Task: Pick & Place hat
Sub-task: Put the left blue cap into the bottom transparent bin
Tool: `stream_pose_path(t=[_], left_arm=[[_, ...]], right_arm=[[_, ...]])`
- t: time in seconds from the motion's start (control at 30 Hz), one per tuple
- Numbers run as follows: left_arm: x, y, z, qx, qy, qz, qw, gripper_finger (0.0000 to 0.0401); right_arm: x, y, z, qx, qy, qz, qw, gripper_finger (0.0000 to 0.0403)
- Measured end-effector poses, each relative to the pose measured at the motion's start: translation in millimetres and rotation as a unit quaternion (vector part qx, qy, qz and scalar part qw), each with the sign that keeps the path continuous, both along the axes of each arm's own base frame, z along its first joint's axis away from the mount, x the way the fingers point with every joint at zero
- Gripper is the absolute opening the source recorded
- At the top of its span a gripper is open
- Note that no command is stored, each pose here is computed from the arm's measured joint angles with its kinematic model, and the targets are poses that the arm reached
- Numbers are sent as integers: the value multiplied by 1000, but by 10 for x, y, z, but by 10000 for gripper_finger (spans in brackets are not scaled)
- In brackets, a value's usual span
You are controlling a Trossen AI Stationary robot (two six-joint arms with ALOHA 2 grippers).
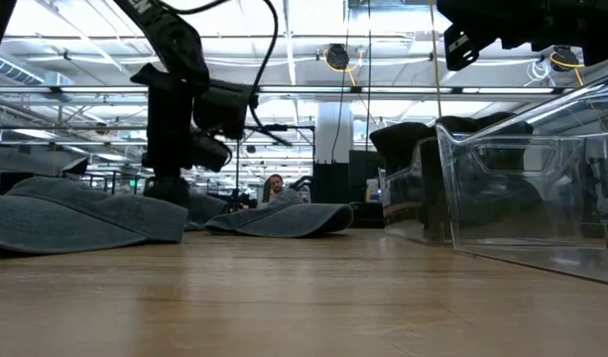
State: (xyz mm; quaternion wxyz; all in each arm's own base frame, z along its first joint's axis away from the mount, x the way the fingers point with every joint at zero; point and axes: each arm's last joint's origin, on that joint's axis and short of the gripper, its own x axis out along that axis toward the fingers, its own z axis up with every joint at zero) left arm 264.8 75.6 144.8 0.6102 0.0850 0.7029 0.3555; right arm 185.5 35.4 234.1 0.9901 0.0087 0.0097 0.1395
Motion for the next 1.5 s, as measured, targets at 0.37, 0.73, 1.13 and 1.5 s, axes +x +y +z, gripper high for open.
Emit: stream_pose_path(t=[0.37,0.73,1.13,1.5], left_arm=[[-31,-3,-119,18,12,59,998,381],[-25,-3,-123,12,-1,73,997,203],[2,-117,296,67,87,32,993,8],[543,-1019,1510,128,-28,-211,969,6]], right_arm=[[0,0,-11,-3,5,0,1000,0],[-1,0,-19,-3,9,0,1000,0],[0,-1,-19,-3,9,-1,1000,0],[0,-1,-24,7,15,-1,1000,0]])
